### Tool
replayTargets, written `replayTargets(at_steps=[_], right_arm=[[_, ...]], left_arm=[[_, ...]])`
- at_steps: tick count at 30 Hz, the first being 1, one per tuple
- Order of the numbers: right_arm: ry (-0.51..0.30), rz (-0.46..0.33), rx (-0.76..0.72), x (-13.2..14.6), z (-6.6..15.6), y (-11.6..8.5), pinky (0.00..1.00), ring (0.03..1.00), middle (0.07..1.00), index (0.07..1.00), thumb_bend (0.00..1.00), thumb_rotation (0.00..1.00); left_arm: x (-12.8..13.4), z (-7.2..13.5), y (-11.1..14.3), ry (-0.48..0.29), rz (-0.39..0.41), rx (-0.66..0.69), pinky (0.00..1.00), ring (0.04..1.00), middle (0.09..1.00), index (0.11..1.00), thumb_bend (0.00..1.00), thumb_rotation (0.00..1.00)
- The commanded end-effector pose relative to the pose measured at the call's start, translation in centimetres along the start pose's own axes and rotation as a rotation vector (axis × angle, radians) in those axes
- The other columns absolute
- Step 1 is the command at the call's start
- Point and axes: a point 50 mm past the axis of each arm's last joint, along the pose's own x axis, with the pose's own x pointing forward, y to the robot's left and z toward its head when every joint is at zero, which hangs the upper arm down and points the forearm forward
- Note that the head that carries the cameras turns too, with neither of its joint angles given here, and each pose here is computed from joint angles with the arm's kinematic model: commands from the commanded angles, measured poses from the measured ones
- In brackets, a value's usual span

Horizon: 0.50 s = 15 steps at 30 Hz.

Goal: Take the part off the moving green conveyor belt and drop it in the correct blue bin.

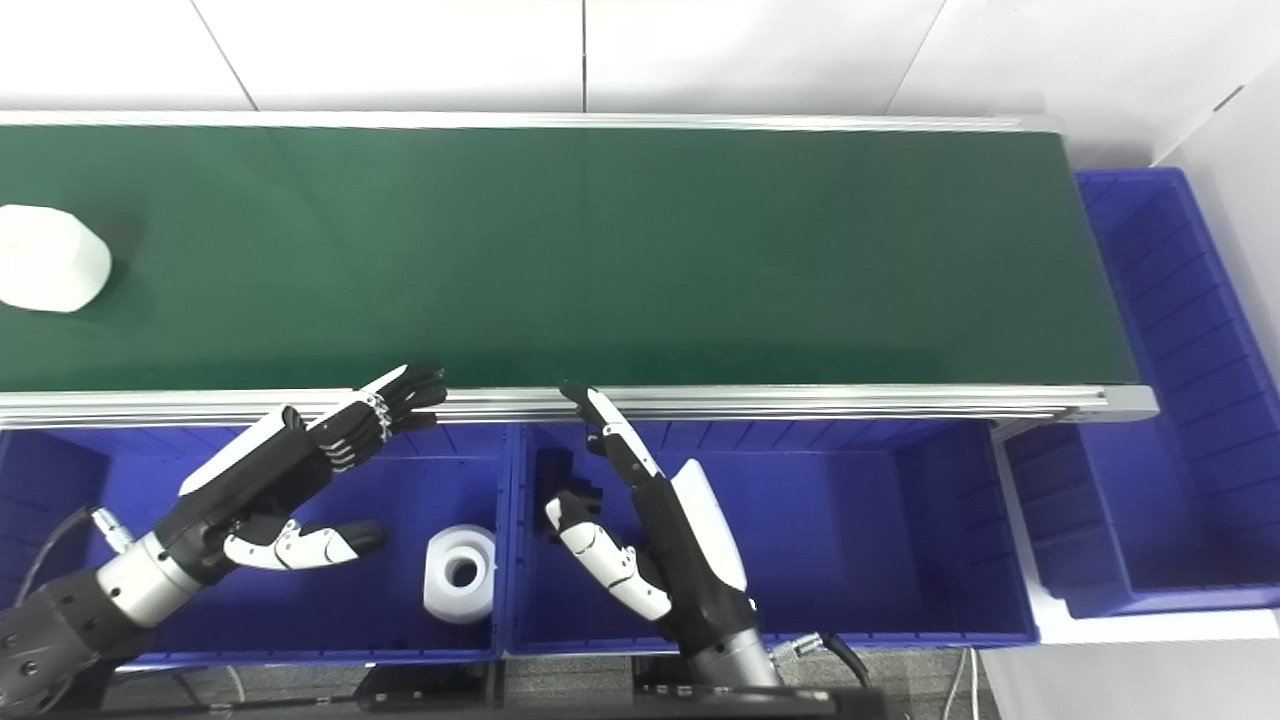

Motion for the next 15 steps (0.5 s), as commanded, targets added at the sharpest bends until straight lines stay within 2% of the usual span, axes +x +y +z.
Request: replayTargets(at_steps=[1, 9, 11, 15], right_arm=[[-0.046, -0.001, 0.023, -0.2, 0.9, 0.6, 0.86, 0.932, 0.958, 0.941, 0.4, 0.94], [-0.02, 0.019, 0.025, -2.1, -0.9, 0.4, 0.87, 0.935, 0.963, 0.945, 0.38, 0.93], [-0.018, 0.016, 0.023, -2.7, -1.5, 0.2, 0.86, 0.928, 0.956, 0.938, 0.34, 0.89], [-0.011, 0.0, 0.015, -3.3, -2.8, 0.1, 0.82, 0.908, 0.938, 0.913, 0.3, 0.8]], left_arm=[[-0.1, 0.6, 0.3, -0.032, 0.003, 0.027, 0.93, 0.973, 1.0, 0.986, 0.41, 0.46], [-0.1, -1.2, -1.6, -0.029, -0.006, 0.02, 0.93, 0.967, 0.994, 0.983, 0.44, 0.46], [0.0, -1.8, -2.3, -0.025, -0.01, 0.04, 0.91, 0.954, 0.986, 0.976, 0.46, 0.48], [0.6, -2.5, -3.0, -0.019, -0.01, 0.067, 0.88, 0.935, 0.968, 0.945, 0.49, 0.42]])
